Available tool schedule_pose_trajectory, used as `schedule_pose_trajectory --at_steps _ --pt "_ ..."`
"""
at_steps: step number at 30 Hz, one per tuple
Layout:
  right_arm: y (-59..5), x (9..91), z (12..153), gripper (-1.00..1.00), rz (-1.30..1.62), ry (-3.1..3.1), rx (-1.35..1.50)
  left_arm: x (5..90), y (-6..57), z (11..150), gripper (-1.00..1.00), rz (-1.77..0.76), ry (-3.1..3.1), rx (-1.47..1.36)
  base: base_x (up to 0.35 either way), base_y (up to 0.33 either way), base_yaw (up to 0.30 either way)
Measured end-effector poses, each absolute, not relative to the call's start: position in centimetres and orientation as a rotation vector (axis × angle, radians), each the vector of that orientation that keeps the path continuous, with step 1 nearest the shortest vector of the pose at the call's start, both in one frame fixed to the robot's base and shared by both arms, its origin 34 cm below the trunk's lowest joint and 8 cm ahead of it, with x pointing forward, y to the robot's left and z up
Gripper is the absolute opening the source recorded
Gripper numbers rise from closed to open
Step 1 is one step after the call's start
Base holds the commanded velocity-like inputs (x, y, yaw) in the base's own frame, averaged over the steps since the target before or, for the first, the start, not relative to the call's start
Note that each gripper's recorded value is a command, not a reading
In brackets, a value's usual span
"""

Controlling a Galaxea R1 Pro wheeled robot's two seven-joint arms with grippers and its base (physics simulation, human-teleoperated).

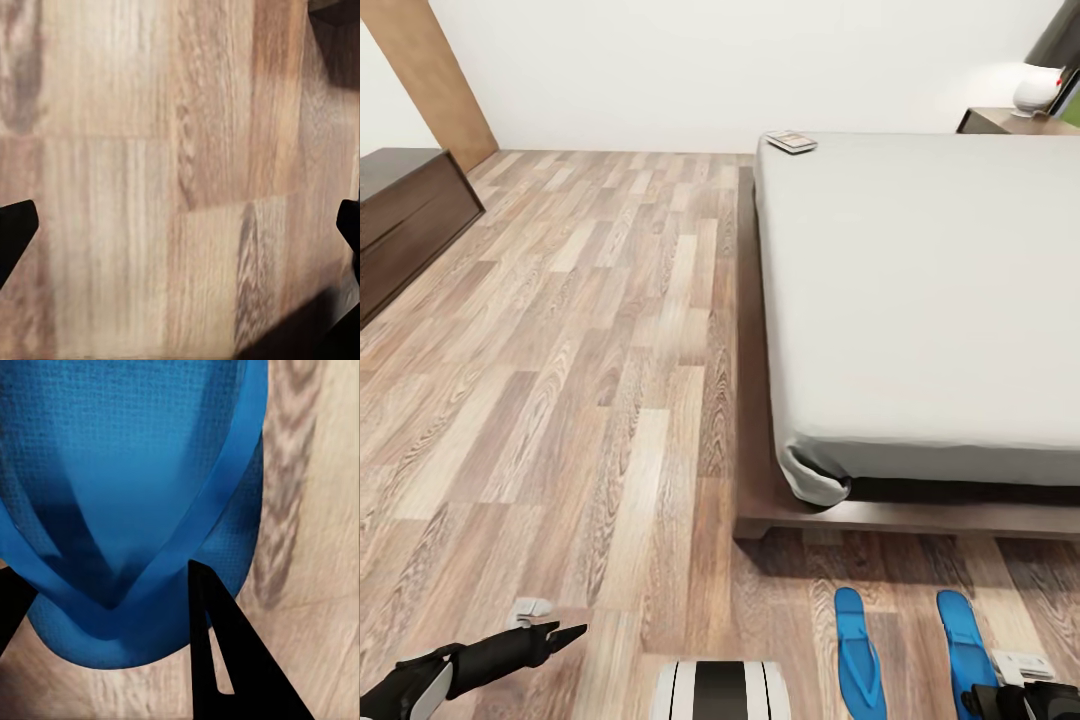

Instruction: In the bedroom, move the book from the bed onto either nightstand, and place the two sandals side by side next to the bed.

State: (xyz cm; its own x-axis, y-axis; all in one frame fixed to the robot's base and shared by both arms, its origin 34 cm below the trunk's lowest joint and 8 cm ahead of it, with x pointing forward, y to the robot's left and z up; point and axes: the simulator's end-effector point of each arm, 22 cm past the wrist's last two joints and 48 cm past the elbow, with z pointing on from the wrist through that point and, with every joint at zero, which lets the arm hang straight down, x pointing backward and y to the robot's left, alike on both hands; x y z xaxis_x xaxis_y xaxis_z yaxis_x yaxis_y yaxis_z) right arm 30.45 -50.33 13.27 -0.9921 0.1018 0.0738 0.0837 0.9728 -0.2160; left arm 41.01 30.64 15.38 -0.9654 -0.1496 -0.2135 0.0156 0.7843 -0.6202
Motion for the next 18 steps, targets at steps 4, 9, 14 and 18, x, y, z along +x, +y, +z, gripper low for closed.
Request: schedule_pose_trajectory --at_steps 4,9,14,18 --pt "-50.33 30.45 13.27 -1.00 0.327 -3.036 -0.143 41.00 30.62 15.38 1.00 -0.951 2.725 -0.105 0.000 0.270 0.000" --pt "-50.35 30.46 13.28 -1.00 0.327 -3.036 -0.143 41.01 30.68 15.38 1.00 -0.949 2.725 -0.104 0.000 0.058 0.000" --pt "-50.36 30.47 13.31 -1.00 0.328 -3.036 -0.144 40.98 30.75 15.36 1.00 -0.946 2.727 -0.105 0.207 0.005 0.000" --pt "-50.36 30.44 13.29 -1.00 0.328 -3.036 -0.143 40.96 30.75 15.34 1.00 -0.947 2.728 -0.106 0.079 0.000 0.000"
